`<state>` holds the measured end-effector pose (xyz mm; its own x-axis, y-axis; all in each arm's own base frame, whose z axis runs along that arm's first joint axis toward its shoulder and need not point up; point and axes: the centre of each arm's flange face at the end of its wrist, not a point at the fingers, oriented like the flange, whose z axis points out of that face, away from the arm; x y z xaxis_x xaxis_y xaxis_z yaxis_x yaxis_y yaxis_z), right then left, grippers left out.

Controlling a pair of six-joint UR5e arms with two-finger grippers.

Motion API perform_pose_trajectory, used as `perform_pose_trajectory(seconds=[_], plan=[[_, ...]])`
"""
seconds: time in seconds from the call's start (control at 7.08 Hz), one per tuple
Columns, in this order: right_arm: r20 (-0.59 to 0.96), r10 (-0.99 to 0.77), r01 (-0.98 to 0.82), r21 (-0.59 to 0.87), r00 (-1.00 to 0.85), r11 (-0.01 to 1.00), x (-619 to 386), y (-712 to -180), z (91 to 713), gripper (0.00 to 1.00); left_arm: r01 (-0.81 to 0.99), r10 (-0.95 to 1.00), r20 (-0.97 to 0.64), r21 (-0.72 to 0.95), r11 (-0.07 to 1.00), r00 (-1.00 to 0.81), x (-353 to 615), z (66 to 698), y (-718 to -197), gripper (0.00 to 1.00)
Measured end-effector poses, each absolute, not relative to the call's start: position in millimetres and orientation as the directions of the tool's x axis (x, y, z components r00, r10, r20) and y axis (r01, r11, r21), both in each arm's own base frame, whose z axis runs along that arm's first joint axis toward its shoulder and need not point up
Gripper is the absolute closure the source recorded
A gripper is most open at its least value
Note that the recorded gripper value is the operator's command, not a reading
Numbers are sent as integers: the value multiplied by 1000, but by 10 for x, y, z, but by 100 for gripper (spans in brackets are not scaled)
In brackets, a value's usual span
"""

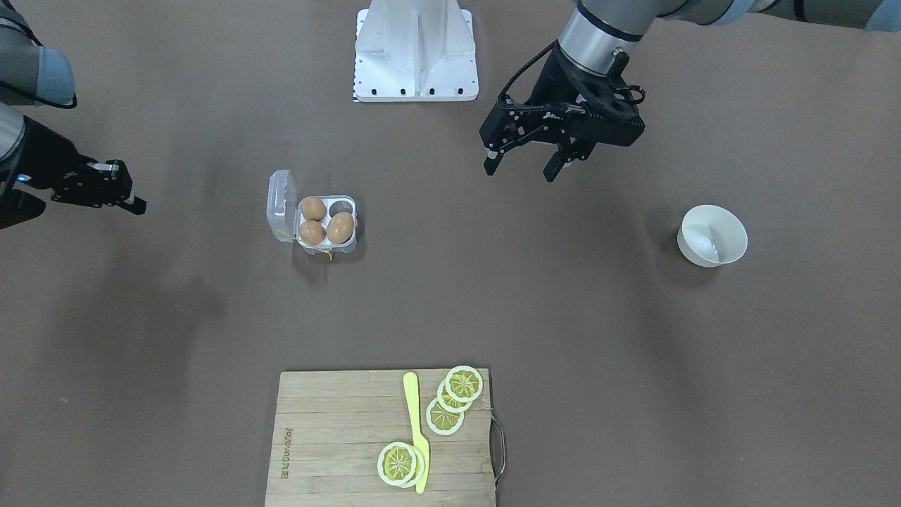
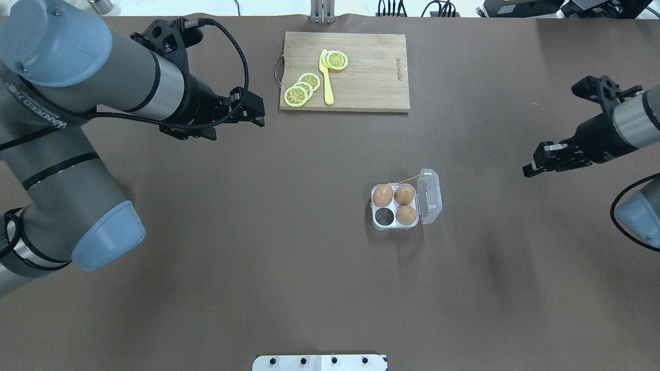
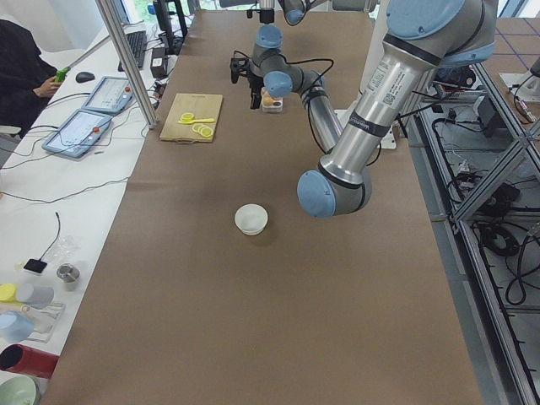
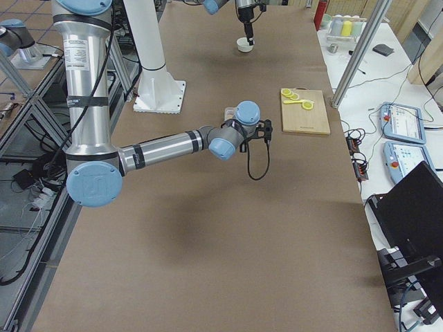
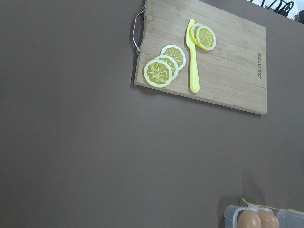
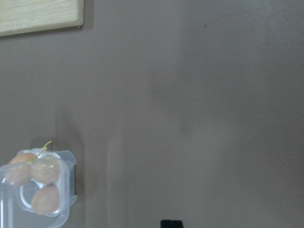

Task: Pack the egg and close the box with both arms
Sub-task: 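Withdraw the left gripper while the right gripper reaches toward the egg box, then push the clear lid down over the eggs with the right gripper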

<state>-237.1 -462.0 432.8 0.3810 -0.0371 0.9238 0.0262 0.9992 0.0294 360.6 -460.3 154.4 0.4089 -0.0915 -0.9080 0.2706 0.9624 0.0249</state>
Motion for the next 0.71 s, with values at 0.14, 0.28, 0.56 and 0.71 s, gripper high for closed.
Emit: perform_pose_trajectory(seconds=[0.14, 0.28, 0.56, 0.71], plan=[[928, -43, 38, 32, 370, 999, -2671, -4607, 4112, 100, 271, -100, -904, 19, 962, 417, 3637, 1601, -4643, 2], [931, -37, 41, 23, 363, 999, -2954, -4578, 3920, 100, 273, -109, -898, 12, 962, 426, 3675, 1666, -4690, 2], [935, -11, 39, -3, 354, 999, -3320, -4523, 3669, 100, 283, -128, -888, 2, 959, 441, 3686, 1780, -4789, 2], [935, -4, 41, -11, 355, 999, -3395, -4505, 3645, 100, 288, -133, -887, 0, 958, 442, 3671, 1822, -4817, 2]])
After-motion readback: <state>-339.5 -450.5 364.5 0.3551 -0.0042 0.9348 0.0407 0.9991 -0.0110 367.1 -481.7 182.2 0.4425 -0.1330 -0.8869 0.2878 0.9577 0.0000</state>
